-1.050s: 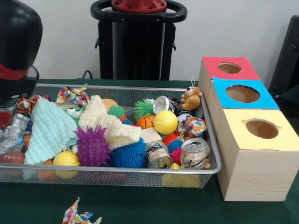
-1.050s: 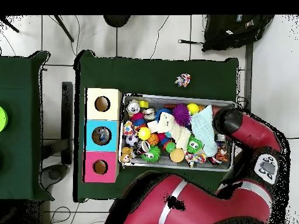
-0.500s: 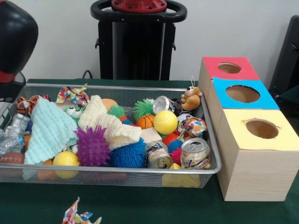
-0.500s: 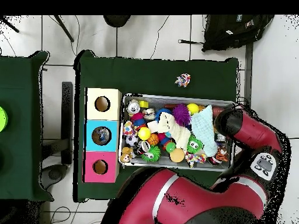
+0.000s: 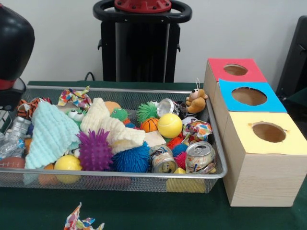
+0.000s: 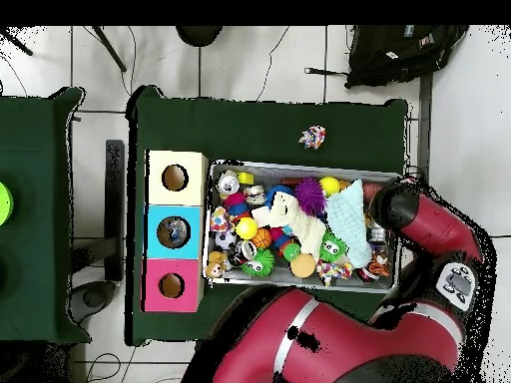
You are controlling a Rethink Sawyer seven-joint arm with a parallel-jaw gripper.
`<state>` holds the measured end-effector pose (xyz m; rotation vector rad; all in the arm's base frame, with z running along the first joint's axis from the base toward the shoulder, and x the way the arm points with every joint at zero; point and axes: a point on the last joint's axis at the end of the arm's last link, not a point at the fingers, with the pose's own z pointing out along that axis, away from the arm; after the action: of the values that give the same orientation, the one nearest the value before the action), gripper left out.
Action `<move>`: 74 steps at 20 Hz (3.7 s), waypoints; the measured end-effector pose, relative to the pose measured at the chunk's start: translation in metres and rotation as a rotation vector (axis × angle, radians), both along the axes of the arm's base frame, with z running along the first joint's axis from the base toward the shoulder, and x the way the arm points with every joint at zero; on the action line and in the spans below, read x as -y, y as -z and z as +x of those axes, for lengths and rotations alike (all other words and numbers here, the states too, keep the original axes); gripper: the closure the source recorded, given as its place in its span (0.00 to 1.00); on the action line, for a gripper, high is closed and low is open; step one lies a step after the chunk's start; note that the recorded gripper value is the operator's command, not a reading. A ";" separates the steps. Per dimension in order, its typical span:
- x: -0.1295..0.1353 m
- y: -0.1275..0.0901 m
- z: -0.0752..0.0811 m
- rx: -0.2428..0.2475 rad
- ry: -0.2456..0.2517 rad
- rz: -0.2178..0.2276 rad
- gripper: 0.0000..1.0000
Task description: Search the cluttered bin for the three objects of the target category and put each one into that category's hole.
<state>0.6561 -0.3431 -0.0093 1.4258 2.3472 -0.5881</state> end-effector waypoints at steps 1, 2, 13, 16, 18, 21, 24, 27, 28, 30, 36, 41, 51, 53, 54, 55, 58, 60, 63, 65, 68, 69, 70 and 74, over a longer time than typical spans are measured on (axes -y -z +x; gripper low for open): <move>0.002 -0.002 0.000 0.001 0.014 0.016 0.00; 0.003 -0.005 0.000 0.000 0.021 0.023 0.00; 0.004 -0.056 -0.002 -0.020 0.092 0.096 0.00; 0.007 -0.074 -0.003 -0.019 0.109 0.108 0.00; 0.009 -0.082 -0.003 -0.013 0.116 0.110 0.00; 0.014 -0.091 -0.002 0.000 0.122 0.110 0.00; 0.018 -0.095 -0.001 0.014 0.129 0.119 0.00; 0.023 -0.090 -0.002 0.024 0.140 0.139 0.00; 0.024 -0.089 -0.002 0.025 0.143 0.144 0.00; 0.026 -0.082 -0.003 0.030 0.151 0.161 0.00; 0.026 -0.061 -0.004 0.040 0.166 0.218 0.00; 0.018 -0.048 -0.004 0.034 0.164 0.243 0.00; -0.008 -0.042 0.008 0.033 0.134 0.267 0.00; -0.013 -0.041 0.010 0.033 0.128 0.269 0.00; -0.014 -0.041 0.011 0.033 0.127 0.270 0.00; -0.016 -0.041 0.012 0.033 0.125 0.271 0.00; -0.020 -0.040 0.014 0.034 0.120 0.275 0.00; -0.021 -0.040 0.015 0.034 0.119 0.276 0.00; -0.022 -0.039 0.014 0.033 0.119 0.278 0.00; -0.022 -0.039 0.014 0.033 0.119 0.278 0.00; -0.023 -0.038 0.013 0.030 0.120 0.280 0.00; -0.023 -0.038 0.012 0.029 0.121 0.280 0.00; -0.023 -0.038 0.012 0.029 0.121 0.281 0.00; -0.024 -0.036 0.009 0.024 0.124 0.284 0.00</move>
<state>0.6654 -0.3190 0.0270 1.6990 2.4098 -0.2733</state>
